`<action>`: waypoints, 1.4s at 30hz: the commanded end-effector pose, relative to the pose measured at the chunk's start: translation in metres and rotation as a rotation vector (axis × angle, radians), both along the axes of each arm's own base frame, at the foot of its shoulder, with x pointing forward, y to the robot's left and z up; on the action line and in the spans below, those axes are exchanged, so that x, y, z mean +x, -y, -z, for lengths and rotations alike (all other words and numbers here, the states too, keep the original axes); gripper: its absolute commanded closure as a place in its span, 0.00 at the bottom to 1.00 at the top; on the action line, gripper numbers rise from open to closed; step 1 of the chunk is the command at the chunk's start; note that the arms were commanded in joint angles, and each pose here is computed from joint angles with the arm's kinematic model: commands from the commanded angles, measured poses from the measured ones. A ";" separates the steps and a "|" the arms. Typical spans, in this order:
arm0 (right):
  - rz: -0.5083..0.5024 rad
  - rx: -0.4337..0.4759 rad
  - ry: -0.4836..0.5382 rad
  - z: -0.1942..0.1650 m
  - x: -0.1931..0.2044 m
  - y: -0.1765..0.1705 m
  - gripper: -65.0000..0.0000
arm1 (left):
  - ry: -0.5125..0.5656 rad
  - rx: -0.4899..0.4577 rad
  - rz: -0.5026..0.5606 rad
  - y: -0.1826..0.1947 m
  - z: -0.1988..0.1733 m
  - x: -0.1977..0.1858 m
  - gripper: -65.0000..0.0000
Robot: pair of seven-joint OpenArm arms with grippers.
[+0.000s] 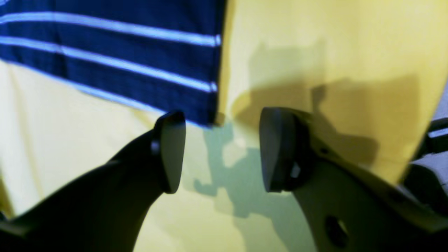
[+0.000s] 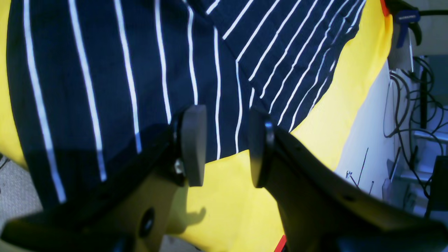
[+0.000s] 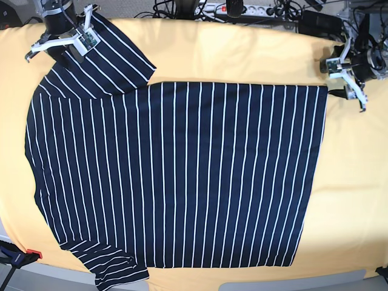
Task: Fold the T-shirt properly
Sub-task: 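Lower both grippers onto the shirt's shoulder and hem corners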
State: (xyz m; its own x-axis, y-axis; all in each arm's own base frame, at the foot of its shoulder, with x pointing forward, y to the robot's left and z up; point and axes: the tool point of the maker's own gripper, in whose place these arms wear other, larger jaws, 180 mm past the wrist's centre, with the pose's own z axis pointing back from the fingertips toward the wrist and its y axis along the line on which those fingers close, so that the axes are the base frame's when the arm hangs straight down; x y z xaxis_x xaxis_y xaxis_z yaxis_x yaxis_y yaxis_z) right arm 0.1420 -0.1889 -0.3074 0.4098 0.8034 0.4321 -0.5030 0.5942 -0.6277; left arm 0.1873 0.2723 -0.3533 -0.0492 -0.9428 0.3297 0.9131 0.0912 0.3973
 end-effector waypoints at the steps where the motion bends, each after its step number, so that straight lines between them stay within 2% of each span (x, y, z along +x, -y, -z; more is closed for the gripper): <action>1: -0.012 -0.002 0.031 -0.008 0.004 -0.001 0.65 | 0.039 0.039 0.018 -0.006 -0.003 0.010 0.46; 11: -0.012 -0.003 0.030 -0.007 0.003 -0.001 0.65 | 0.001 0.074 0.075 -0.002 0.022 0.011 0.46; 15: -0.012 -0.003 0.030 -0.007 0.003 -0.001 0.65 | 0.057 0.066 0.073 0.002 0.014 0.027 0.49; 17: -0.006 -0.007 0.024 -0.007 0.003 0.000 0.65 | 0.119 0.066 0.057 0.001 0.005 0.043 0.63; 20: -0.015 -0.006 -0.001 -0.003 -0.001 -0.001 0.65 | 0.157 0.058 0.053 0.005 -0.005 0.055 0.91; 21: -0.022 -0.005 -0.010 -0.002 -0.002 -0.002 0.65 | 0.163 0.047 0.051 0.008 -0.007 0.057 0.98; 22: -0.027 -0.006 -0.019 -0.001 -0.003 -0.002 0.65 | 0.169 0.040 0.050 0.011 -0.010 0.059 1.00; 29: -0.052 -0.006 -0.115 0.011 -0.028 -0.005 0.65 | 0.212 -0.023 0.109 0.046 -0.028 0.059 1.00; 35: -0.074 0.108 -0.257 0.027 -0.054 -0.023 0.63 | 0.218 -0.029 0.118 0.051 -0.031 0.059 1.00; 39: -0.121 0.220 -0.337 0.032 -0.067 -0.043 0.42 | 0.216 0.009 0.097 0.044 -0.028 0.061 1.00; 42: -0.088 0.208 -0.289 0.028 -0.058 -0.038 0.40 | 0.216 0.010 0.096 0.044 -0.028 0.061 1.00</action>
